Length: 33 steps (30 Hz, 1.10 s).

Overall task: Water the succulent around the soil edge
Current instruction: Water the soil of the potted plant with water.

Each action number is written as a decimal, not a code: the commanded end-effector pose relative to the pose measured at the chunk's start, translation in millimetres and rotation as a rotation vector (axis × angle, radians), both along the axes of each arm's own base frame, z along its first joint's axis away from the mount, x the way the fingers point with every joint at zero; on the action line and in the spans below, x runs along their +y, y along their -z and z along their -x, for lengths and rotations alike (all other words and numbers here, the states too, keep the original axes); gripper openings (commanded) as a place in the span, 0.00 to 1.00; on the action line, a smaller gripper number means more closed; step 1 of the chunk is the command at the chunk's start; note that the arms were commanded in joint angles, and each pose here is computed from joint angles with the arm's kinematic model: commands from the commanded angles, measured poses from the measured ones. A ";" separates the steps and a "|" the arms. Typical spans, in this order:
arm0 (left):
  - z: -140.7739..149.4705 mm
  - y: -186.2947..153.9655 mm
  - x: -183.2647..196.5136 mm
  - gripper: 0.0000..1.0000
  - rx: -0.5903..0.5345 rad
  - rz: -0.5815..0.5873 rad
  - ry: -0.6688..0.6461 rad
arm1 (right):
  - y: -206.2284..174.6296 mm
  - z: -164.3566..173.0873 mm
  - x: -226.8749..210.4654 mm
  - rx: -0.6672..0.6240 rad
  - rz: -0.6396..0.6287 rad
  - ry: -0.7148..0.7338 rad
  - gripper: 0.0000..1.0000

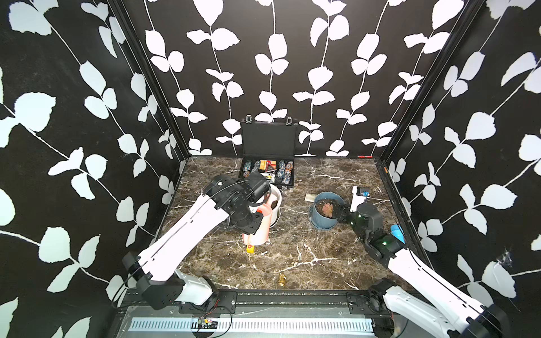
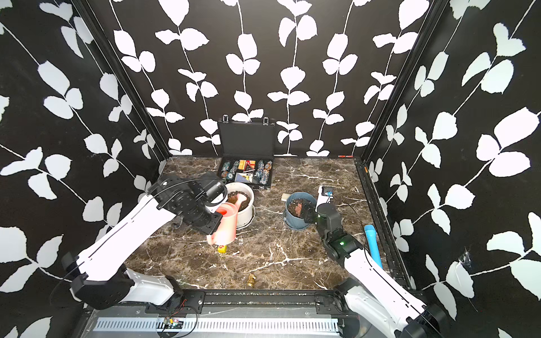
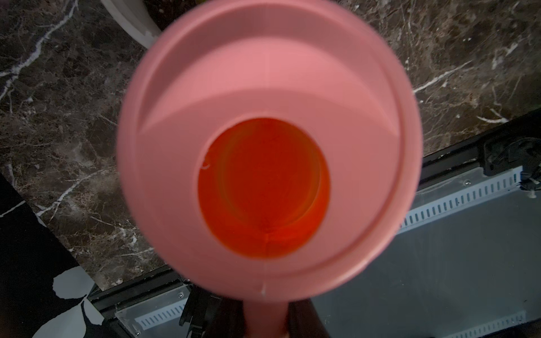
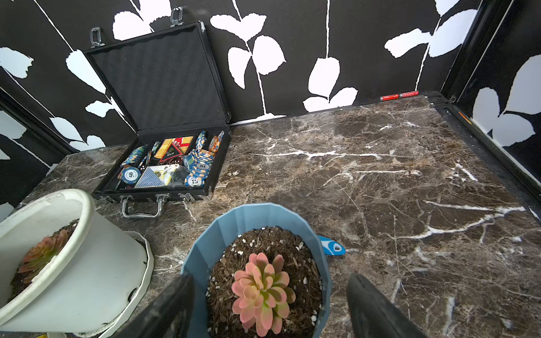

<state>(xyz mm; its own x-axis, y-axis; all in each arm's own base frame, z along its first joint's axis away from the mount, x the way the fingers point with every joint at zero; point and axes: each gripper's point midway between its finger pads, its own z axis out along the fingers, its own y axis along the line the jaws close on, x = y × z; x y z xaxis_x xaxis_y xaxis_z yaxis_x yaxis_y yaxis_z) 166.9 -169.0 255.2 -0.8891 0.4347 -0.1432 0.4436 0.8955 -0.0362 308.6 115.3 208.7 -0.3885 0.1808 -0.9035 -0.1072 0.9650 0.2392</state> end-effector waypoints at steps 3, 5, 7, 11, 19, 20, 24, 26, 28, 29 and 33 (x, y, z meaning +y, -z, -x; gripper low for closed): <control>-6.3 -3.3 -5.1 0.00 0.038 0.066 -0.039 | -5.8 -1.7 3.5 -0.019 -0.026 -0.004 0.83; -12.0 -1.4 -4.3 0.00 0.051 0.065 -0.048 | -6.3 -1.8 3.7 -0.020 -0.028 -0.005 0.84; -18.9 0.8 1.9 0.00 0.068 0.058 -0.077 | -6.6 -1.7 4.1 -0.021 -0.029 -0.006 0.84; -25.5 -0.2 -2.8 0.00 0.099 0.122 -0.109 | -7.3 -1.2 3.7 -0.022 -0.030 -0.005 0.84; -40.5 -16.5 -27.7 0.00 0.120 0.254 -0.140 | -6.0 -2.0 6.0 -0.017 -0.036 -0.012 0.83; -42.6 -18.5 -30.0 0.00 0.125 0.272 -0.149 | -5.0 -1.8 5.7 -0.014 -0.036 -0.012 0.84; -51.1 -19.9 -31.1 0.00 0.152 0.323 -0.198 | -6.2 -1.2 5.1 -0.018 -0.035 -0.011 0.84; -54.6 -19.5 -29.7 0.00 0.168 0.352 -0.230 | -6.9 -0.9 4.8 -0.021 -0.036 -0.010 0.83; -59.2 -21.8 -28.0 0.00 0.172 0.394 -0.270 | -7.6 -0.8 4.9 -0.023 -0.037 -0.011 0.84; -61.6 -23.0 -26.7 0.00 0.169 0.408 -0.285 | -7.7 -1.0 4.7 -0.024 -0.037 -0.010 0.83; -68.5 -26.3 -21.4 0.00 0.163 0.455 -0.342 | -6.7 -1.4 5.5 -0.019 -0.036 -0.012 0.84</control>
